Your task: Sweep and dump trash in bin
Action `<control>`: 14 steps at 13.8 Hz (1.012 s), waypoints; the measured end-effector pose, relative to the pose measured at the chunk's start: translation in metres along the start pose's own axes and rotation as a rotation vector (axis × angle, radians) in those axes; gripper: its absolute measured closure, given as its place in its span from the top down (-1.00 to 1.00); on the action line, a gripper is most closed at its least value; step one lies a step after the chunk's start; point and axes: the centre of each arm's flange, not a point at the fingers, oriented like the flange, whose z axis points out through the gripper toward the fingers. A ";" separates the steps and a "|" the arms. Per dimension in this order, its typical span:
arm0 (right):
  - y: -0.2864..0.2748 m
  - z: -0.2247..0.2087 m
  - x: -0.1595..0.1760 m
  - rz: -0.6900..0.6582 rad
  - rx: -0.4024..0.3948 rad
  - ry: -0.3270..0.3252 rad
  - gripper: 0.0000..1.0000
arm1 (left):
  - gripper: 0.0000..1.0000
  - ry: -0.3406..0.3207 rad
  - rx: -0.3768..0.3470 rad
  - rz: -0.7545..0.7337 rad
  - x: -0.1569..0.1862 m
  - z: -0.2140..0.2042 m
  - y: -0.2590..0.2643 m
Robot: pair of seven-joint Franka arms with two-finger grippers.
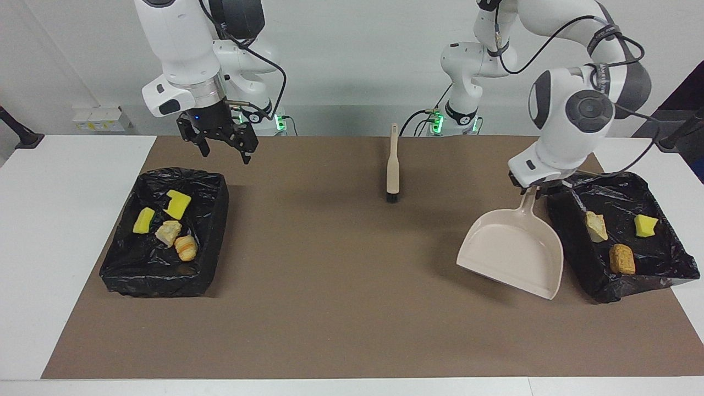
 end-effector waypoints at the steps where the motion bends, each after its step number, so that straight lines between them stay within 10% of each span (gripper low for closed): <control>1: 0.006 -0.001 -0.002 -0.003 -0.006 -0.012 1.00 | -0.37 0.019 -0.022 -0.045 0.015 0.006 0.030; 10: 0.016 -0.009 -0.005 0.005 -0.006 -0.003 1.00 | -0.36 0.124 -0.122 -0.329 0.076 0.075 0.260; 14: 0.026 -0.009 -0.001 0.024 -0.005 -0.002 1.00 | 0.51 0.168 -0.145 -0.412 0.075 0.049 0.216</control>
